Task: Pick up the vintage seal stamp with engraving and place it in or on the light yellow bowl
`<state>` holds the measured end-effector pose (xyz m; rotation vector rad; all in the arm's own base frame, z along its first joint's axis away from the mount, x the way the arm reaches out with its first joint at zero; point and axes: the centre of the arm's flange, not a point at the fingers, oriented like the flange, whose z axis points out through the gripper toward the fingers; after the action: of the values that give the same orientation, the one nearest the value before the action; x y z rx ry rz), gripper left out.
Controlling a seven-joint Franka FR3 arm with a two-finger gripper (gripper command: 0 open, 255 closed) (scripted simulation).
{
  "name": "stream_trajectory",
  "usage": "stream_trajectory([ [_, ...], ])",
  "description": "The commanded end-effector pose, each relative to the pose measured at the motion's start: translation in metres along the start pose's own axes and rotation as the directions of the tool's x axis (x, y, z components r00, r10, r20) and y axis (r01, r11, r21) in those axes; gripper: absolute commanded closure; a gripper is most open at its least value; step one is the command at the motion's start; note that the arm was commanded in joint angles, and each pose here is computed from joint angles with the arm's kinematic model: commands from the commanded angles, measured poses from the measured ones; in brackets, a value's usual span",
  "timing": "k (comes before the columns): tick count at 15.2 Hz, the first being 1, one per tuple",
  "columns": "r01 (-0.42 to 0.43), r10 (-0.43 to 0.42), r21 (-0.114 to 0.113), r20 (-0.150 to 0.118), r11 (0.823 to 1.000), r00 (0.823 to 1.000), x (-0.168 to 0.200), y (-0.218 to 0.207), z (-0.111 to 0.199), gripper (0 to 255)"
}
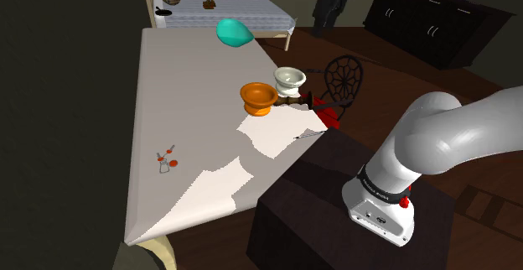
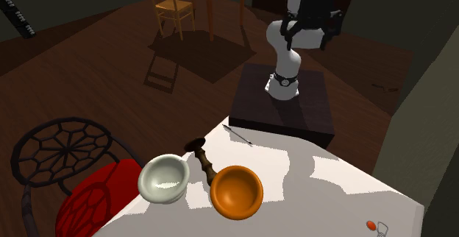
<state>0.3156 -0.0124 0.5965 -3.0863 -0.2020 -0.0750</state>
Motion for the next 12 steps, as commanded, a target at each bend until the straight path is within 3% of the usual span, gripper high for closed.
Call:
stream_trajectory([
  [1,0.000,0.000,0.000,0.000,1.000,1.000,0.000,0.000,0.000,0],
  [12,0.014,-0.014,-0.027,0.000,1.000,1.000,0.033,0.078,0.115,0],
])
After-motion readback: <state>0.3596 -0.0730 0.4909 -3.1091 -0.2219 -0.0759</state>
